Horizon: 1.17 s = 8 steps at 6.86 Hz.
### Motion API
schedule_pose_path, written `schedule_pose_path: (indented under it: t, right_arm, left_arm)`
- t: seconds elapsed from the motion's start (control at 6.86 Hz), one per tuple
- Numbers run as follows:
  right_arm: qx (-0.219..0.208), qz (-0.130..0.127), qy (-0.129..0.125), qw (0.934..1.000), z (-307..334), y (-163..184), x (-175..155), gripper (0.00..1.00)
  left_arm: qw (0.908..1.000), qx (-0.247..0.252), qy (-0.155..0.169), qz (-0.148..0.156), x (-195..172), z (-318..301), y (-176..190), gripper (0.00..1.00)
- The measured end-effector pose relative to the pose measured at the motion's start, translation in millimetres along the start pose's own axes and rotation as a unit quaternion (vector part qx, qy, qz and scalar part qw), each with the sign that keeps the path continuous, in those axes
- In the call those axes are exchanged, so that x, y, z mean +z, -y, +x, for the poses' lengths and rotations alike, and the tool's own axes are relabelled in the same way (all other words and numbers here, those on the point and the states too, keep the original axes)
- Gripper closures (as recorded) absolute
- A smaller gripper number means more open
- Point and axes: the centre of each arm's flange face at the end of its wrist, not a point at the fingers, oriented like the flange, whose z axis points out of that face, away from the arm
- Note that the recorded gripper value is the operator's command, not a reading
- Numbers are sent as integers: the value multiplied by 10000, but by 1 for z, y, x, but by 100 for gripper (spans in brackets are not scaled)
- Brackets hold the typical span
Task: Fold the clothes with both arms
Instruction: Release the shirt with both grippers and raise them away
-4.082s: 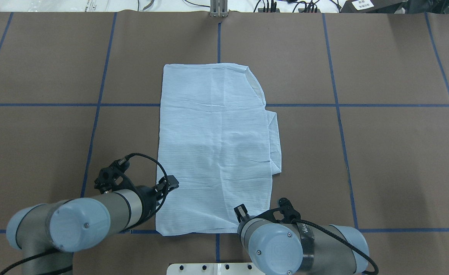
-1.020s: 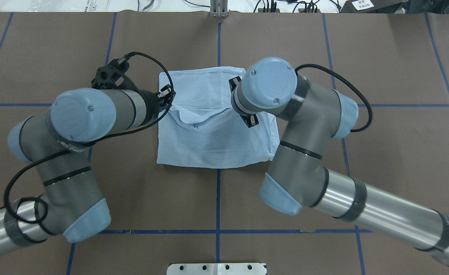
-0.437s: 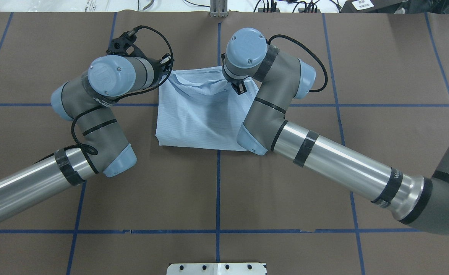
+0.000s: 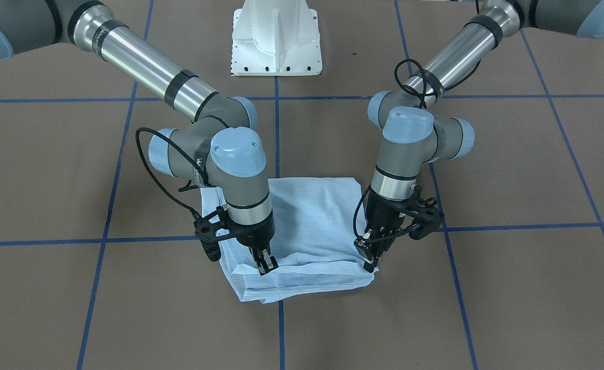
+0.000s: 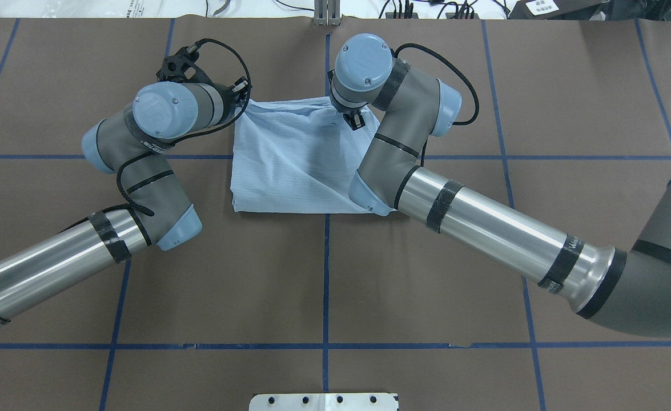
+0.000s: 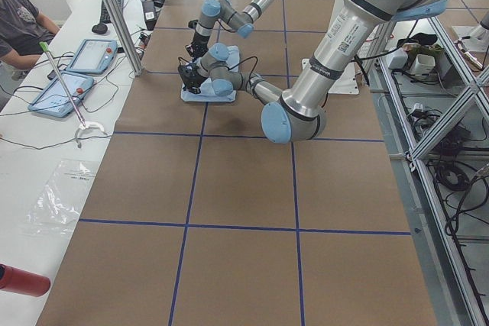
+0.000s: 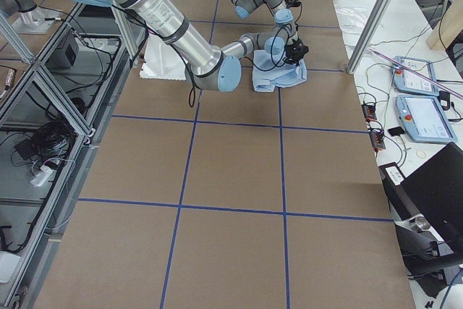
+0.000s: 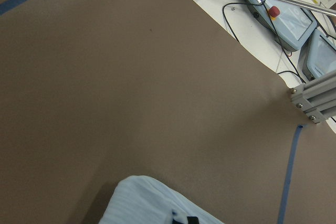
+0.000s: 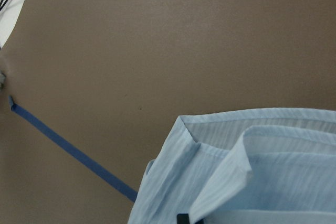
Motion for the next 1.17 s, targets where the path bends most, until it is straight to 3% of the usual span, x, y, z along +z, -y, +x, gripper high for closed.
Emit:
schedule_pose_path:
  t: [0.15, 0.44, 0.87, 1.02, 1.17]
  right_arm:
    - [-118, 59, 6, 9999, -2, 11, 8, 0]
    - [-619, 123, 13, 9980, -5, 20, 17, 0]
    - [-874, 5, 80, 9961, -26, 44, 2, 0]
    - [-1117, -138, 41, 9936, -23, 74, -8, 0]
    - [-1544, -307, -93, 9875, -3, 127, -20, 0]
  left_arm:
    - [9999, 152, -15, 41, 11, -8, 7, 0]
    - [9987, 489, -9, 117, 20, -16, 21, 0]
    - [9972, 734, -63, 90, 15, -13, 29, 0]
    - [9941, 1078, -108, -71, 6, -14, 37, 0]
    - [9875, 1538, -161, -318, -10, -25, 55, 0]
